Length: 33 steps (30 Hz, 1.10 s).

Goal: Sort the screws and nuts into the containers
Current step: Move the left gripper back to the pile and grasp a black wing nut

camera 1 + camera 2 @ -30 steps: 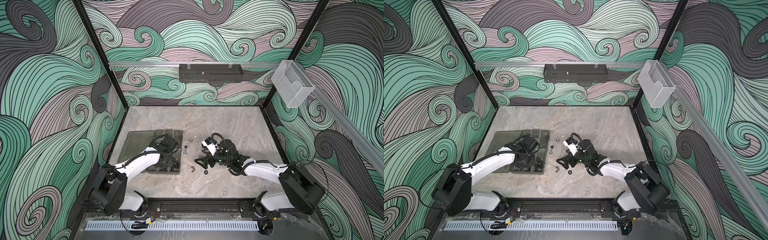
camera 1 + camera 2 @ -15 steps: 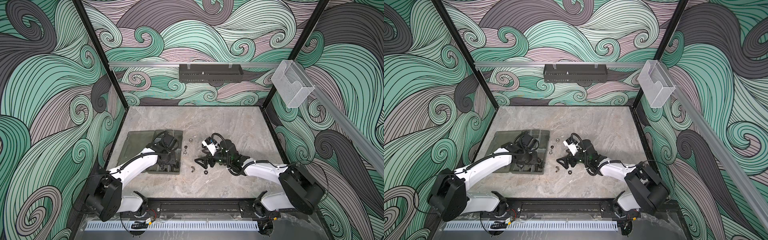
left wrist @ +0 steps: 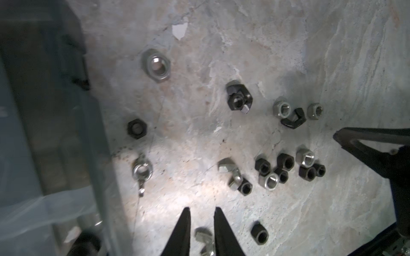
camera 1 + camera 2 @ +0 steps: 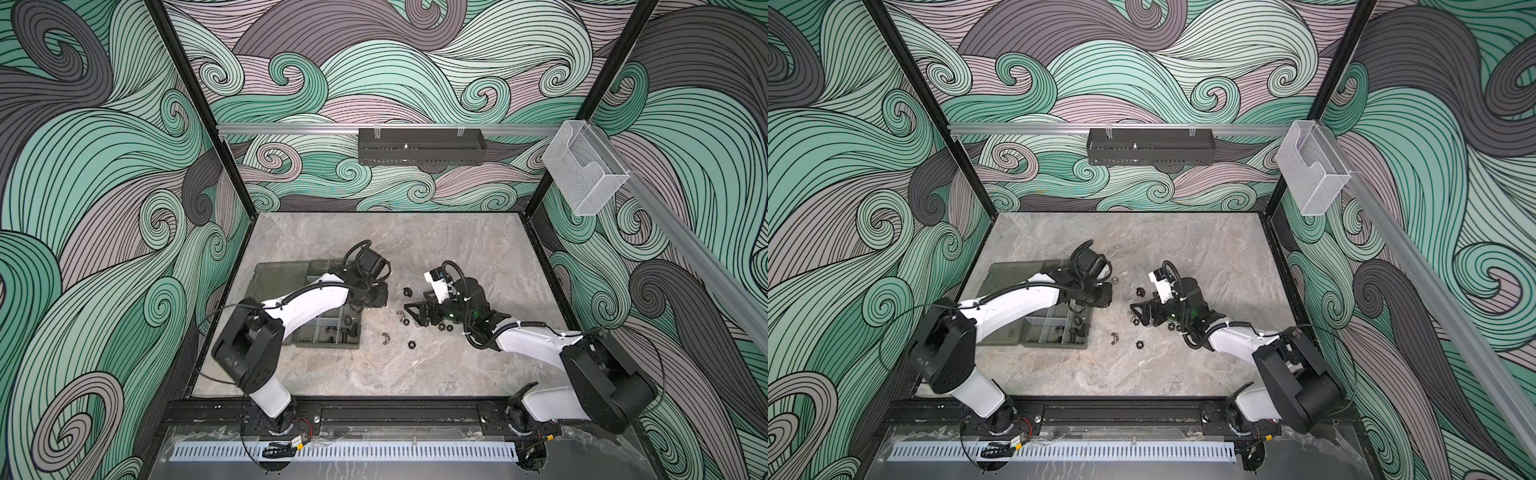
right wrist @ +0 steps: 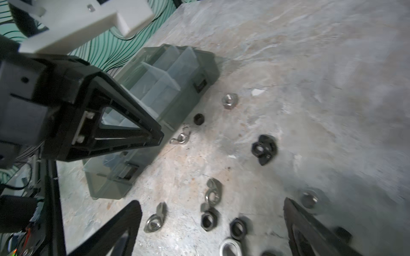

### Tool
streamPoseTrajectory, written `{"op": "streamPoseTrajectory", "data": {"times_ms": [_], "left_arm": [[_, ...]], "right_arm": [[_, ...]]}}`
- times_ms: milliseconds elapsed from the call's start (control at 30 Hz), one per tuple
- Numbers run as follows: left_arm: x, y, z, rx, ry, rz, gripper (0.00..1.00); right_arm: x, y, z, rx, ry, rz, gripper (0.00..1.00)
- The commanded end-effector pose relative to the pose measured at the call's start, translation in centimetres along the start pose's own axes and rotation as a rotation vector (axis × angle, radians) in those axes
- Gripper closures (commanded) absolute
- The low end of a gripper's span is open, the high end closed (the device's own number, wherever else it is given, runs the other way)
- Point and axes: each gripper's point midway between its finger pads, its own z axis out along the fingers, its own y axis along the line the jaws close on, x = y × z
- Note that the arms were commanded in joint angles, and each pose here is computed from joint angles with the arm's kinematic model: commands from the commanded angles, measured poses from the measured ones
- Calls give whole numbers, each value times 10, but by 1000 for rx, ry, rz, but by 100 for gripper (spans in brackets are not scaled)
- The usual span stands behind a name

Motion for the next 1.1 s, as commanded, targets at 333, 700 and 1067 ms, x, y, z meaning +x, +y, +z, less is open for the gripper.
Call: {"op": "streamPoseTrajectory", "data": {"times_ms": [333,700,1067], "left_arm": [[-35,-56,69,92,60,-123,76],[-47,-53,84,59,46,-128,76],[-47,-46,88,36,52,-149,76]], "right_arm": [[-19,-15,-16,75,-91,14,1],[-25,-6,-20,33,-107,2,1],[-27,-3,-20,15,-114,3,1]]}}
